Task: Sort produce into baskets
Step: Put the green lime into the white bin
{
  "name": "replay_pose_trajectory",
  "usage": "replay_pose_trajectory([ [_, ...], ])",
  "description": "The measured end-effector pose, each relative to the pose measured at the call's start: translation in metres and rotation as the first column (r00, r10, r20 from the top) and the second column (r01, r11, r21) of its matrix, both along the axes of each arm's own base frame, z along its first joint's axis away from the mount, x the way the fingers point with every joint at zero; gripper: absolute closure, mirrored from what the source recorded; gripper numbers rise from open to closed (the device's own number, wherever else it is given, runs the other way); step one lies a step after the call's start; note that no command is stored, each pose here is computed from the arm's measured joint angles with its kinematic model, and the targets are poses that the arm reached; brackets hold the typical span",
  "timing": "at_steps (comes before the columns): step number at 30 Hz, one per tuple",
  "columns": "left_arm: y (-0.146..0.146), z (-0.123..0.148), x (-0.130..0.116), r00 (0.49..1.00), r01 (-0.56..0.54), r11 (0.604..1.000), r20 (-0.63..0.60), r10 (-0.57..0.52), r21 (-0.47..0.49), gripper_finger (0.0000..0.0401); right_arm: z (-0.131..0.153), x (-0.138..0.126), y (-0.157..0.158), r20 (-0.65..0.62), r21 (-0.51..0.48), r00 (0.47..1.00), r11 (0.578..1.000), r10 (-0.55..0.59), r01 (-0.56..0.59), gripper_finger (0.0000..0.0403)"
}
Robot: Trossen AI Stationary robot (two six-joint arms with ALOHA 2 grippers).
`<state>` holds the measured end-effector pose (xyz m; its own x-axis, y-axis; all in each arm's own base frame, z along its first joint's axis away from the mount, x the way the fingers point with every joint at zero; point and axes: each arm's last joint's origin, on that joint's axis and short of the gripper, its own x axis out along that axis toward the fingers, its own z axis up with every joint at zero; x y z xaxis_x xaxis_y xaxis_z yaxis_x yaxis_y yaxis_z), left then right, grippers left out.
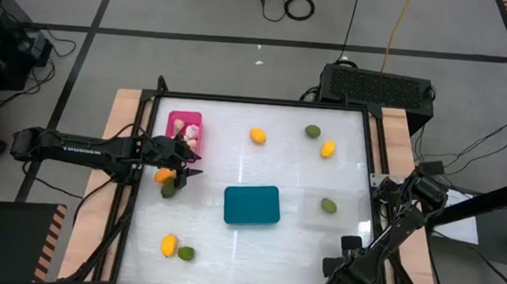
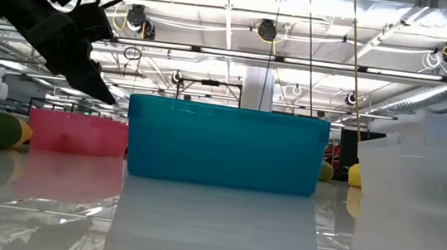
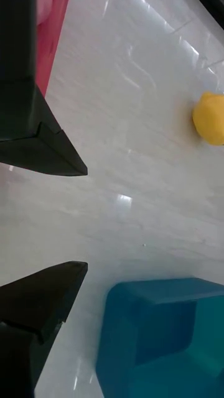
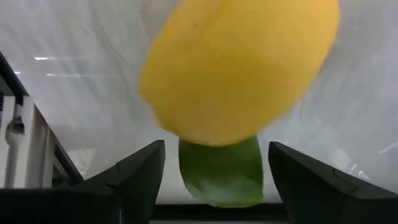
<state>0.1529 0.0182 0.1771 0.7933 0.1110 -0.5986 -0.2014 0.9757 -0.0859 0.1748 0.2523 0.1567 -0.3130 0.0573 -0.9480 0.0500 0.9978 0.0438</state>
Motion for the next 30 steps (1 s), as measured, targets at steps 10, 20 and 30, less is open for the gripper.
replay_pose_trajectory([
  [10, 0.000, 0.000, 0.000, 1.000, 0.001, 1.000, 0.000, -0.001, 0.000, 0.0157, -0.001, -0.001, -0.002, -0.012, -0.017, 1.000, 1.000, -0.005, 0.005, 0.0178],
  [20, 0.000, 0.000, 0.000, 1.000, 0.000, 1.000, 0.002, 0.000, -0.001, 0.0157, 0.032, 0.002, -0.016, -0.051, 0.000, 0.993, 0.994, -0.107, 0.107, 0.0233],
  [30, 0.000, 0.000, 0.000, 1.000, 0.001, 1.000, 0.004, -0.001, 0.001, 0.0157, 0.092, 0.021, -0.065, 0.286, -0.175, 0.925, 0.935, -0.251, 0.307, 0.0230],
])
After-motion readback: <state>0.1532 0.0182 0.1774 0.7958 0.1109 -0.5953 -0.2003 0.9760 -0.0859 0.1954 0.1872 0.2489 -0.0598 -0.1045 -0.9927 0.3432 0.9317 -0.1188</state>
